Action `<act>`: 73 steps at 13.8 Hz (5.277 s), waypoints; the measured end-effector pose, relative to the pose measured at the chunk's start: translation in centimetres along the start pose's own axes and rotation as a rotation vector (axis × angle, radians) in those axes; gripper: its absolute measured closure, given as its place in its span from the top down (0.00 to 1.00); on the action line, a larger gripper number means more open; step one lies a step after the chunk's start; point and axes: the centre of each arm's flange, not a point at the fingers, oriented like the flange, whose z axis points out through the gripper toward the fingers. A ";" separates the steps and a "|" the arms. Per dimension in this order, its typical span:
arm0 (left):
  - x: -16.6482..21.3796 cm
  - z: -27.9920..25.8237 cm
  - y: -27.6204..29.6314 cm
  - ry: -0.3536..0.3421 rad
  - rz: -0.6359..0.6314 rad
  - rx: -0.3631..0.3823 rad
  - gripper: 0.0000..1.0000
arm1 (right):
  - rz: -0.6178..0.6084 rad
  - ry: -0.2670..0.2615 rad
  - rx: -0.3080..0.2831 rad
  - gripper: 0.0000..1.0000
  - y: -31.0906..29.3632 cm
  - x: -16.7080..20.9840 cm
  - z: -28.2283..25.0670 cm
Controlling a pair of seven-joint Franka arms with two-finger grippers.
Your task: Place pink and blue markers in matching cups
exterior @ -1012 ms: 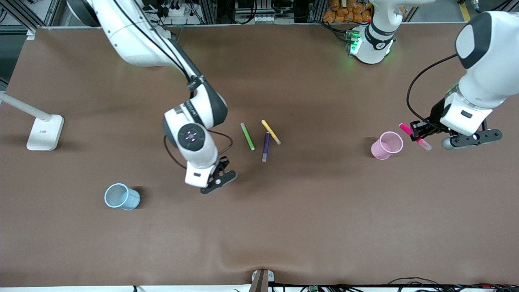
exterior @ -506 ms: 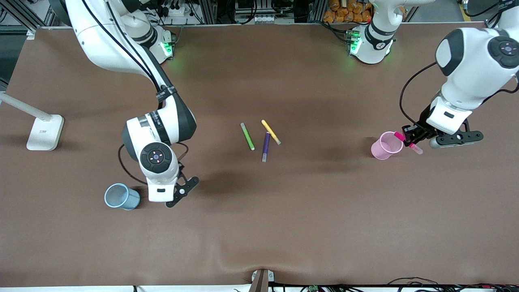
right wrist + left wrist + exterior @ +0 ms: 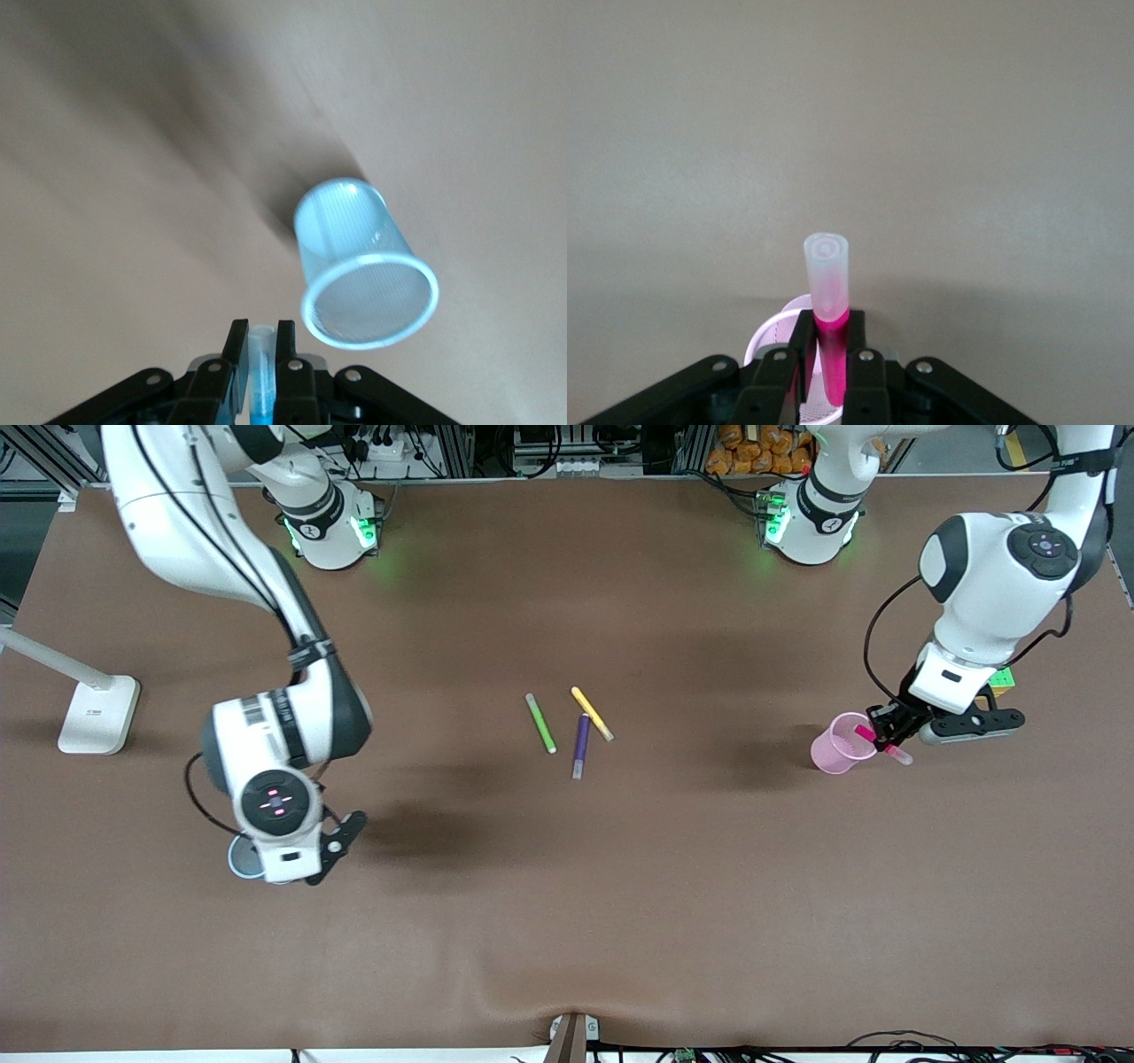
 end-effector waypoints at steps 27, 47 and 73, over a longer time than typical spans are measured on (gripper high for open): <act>-2.8 6.3 -2.8 -0.003 -0.034 0.002 0.82 | -0.096 0.022 -0.178 0.46 3.4 1.1 4.9; 9.1 -17.0 -0.2 -0.289 -0.026 0.079 1.00 | 0.360 0.238 -0.045 1.00 5.1 -10.3 -12.9; 9.1 -26.2 -2.1 -0.267 0.034 0.072 1.00 | 1.034 0.388 0.305 1.00 -1.8 -31.0 -21.9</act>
